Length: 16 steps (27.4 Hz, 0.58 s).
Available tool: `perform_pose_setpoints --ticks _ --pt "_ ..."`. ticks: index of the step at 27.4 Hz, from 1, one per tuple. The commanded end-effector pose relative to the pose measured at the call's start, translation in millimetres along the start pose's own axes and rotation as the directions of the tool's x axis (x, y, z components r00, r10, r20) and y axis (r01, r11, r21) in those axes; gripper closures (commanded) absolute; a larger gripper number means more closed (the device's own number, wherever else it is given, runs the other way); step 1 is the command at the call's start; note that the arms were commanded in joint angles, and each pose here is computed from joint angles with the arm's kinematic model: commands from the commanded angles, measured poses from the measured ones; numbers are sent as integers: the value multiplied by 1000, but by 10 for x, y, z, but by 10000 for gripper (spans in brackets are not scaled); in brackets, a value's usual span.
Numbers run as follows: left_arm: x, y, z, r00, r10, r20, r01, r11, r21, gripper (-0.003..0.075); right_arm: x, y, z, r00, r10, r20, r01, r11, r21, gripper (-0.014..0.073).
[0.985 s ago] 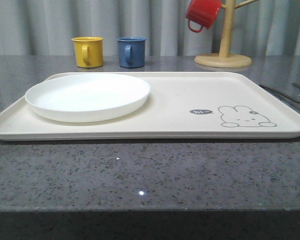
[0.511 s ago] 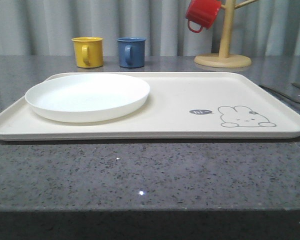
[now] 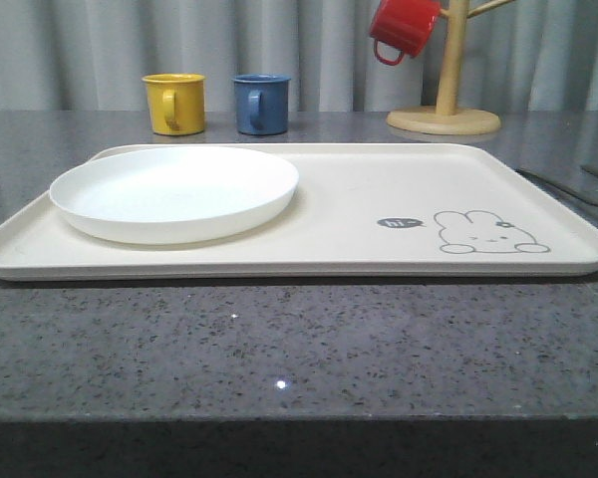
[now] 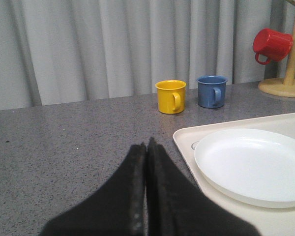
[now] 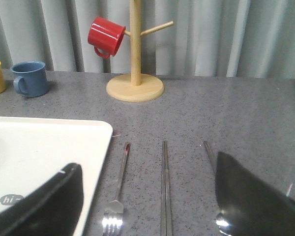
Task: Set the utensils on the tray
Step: 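Move the right gripper over the fork on the table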
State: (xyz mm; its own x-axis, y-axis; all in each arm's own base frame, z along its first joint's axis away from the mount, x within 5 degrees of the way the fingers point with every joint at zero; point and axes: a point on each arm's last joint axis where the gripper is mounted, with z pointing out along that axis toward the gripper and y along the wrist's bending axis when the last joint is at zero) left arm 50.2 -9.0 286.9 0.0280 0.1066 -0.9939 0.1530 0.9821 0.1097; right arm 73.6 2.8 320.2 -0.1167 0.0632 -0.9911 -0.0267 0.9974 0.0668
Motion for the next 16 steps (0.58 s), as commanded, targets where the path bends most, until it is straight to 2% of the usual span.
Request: perform_pose_setpoints --ticks 1,7,10,12,14,16 --pt "-151 23 -8 995 -18 94 19 1000 -17 738 -175 5 -11 995 -11 96 10 1000 3 13" --pt "-135 22 -3 996 -18 89 19 1000 -16 738 -184 5 8 996 -10 90 10 1000 3 33" --pt "-135 22 -3 996 -18 89 19 1000 -16 738 -240 3 178 999 -25 -22 25 1000 12 131" --pt "-135 22 -3 996 -18 89 19 1000 -16 738 -320 -3 386 989 -44 -140 48 999 22 178" --pt "-135 22 -3 996 -18 89 19 1000 -16 738 -397 -4 587 965 -44 -257 53 998 26 183" --pt "-135 22 -3 996 -18 89 19 1000 -16 738 -411 -4 847 908 -38 -418 54 998 27 183"
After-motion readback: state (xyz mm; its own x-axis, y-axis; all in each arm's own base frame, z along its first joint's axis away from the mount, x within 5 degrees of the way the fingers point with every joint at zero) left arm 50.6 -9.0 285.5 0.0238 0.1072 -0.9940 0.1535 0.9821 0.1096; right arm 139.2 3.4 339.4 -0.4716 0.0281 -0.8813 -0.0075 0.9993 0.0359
